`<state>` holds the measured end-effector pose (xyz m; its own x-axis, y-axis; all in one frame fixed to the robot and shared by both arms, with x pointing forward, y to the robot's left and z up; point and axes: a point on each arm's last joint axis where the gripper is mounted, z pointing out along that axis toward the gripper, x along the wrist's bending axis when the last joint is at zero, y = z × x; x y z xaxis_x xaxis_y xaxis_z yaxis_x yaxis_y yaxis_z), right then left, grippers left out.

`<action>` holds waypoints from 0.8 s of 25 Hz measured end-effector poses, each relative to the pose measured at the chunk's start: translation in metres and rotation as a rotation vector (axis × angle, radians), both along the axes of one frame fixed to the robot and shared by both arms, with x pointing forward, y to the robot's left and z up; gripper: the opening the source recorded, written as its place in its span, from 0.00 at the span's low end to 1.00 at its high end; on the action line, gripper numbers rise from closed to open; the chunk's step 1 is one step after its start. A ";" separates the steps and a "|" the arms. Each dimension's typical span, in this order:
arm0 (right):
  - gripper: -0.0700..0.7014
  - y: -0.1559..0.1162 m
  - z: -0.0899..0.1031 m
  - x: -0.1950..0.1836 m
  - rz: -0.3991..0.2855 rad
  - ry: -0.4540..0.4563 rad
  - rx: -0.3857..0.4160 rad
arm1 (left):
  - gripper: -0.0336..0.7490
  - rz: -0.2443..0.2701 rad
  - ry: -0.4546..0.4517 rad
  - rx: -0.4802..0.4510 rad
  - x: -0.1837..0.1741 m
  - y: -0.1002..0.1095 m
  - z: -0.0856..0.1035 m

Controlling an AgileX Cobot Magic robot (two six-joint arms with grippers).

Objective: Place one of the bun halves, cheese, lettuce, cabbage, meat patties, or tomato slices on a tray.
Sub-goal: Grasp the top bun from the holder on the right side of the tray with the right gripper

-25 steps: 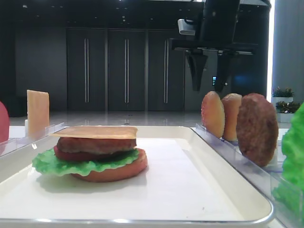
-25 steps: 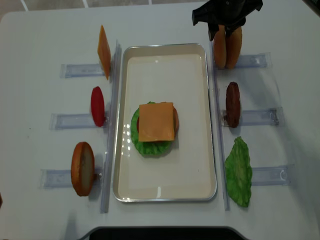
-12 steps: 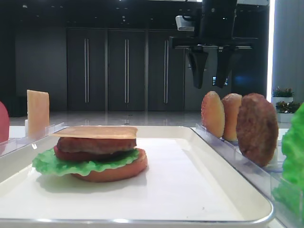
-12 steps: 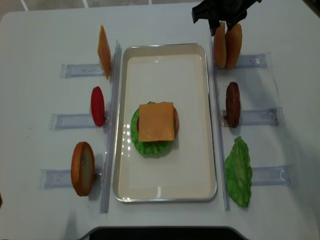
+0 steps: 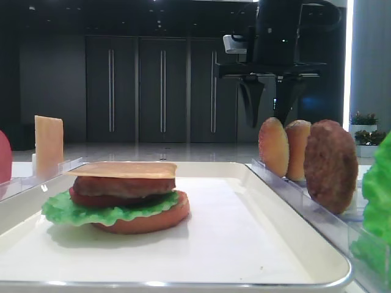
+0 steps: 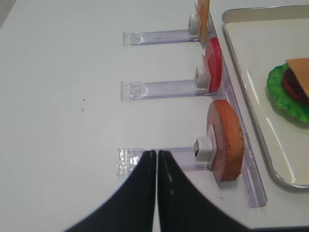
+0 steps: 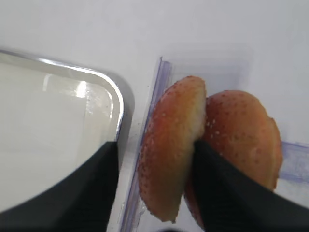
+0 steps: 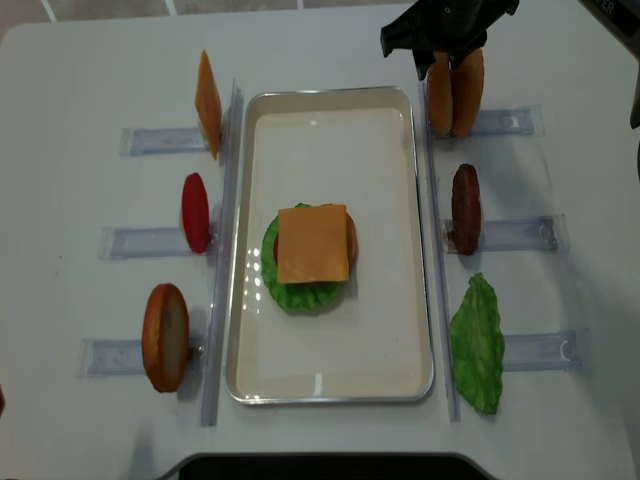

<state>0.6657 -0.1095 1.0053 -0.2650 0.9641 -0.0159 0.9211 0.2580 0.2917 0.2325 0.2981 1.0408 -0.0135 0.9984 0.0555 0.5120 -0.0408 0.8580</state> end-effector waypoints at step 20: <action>0.28 0.000 0.021 -0.009 0.000 0.007 0.016 | 0.03 0.000 0.000 0.000 0.000 0.000 0.000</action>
<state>0.6567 -0.1091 1.0261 -0.2648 0.9643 0.0013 0.9232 0.2532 0.2893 0.2325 0.2981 1.0408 -0.0135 0.9984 0.0555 0.5120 -0.0408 0.8580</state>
